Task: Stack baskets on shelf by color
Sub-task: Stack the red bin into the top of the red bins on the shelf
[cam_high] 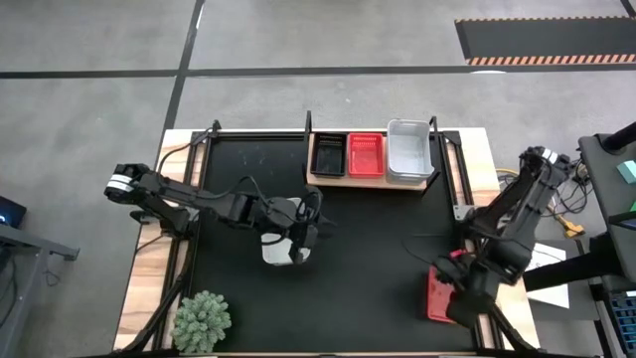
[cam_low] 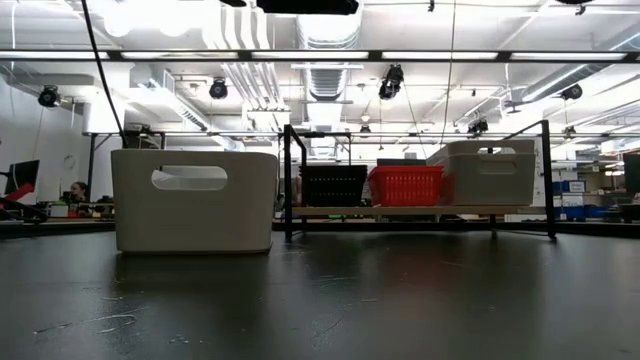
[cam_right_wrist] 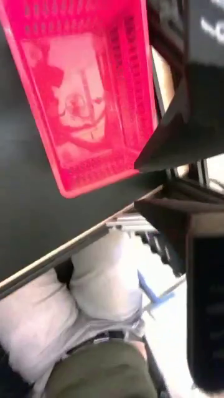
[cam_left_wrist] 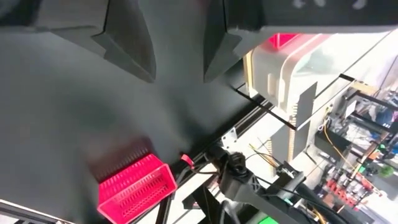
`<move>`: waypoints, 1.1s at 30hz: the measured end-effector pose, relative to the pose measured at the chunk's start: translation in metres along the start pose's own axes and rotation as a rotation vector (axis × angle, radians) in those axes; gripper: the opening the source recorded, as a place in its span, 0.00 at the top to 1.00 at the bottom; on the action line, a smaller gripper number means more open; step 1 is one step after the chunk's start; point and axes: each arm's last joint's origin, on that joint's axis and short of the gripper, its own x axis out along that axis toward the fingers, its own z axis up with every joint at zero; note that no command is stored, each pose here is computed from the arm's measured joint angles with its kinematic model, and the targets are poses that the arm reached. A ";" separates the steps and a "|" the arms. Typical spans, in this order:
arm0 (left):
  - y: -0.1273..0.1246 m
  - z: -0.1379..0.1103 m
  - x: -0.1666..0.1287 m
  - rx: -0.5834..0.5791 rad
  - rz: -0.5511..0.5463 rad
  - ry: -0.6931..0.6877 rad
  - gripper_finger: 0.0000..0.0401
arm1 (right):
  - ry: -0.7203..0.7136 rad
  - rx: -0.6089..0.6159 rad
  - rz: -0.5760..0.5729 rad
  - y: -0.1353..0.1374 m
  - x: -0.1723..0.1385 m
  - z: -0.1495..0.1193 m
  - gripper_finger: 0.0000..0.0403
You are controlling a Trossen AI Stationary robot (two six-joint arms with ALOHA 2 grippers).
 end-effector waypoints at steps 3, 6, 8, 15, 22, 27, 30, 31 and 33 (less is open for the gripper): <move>0.000 0.000 0.000 0.000 0.007 0.004 0.70 | -0.057 -0.035 -0.030 0.005 0.014 -0.011 0.71; 0.001 0.000 0.000 -0.001 0.029 0.019 0.70 | -0.123 -0.150 -0.080 0.012 0.036 -0.023 0.63; 0.001 -0.001 0.000 -0.002 0.040 0.027 0.70 | -0.123 -0.228 -0.108 0.018 0.053 -0.030 0.60; 0.001 -0.001 0.000 -0.002 0.043 0.028 0.70 | -0.103 -0.272 -0.294 0.021 0.107 -0.039 0.57; 0.001 0.000 0.000 -0.005 0.046 0.025 0.70 | -0.104 -0.275 -0.368 0.020 0.128 -0.037 0.63; 0.001 -0.001 0.000 -0.005 0.045 0.026 0.70 | -0.102 -0.297 -0.387 0.019 0.134 -0.037 0.74; 0.002 -0.001 0.000 0.000 0.079 0.046 0.70 | -0.104 -0.289 -0.371 0.021 0.131 -0.034 0.87; 0.004 0.000 -0.001 0.004 0.124 0.070 0.70 | -0.105 -0.283 -0.363 0.023 0.128 -0.033 0.92; 0.010 0.003 -0.006 0.009 0.237 0.122 0.70 | -0.109 -0.276 -0.344 0.028 0.122 -0.027 0.96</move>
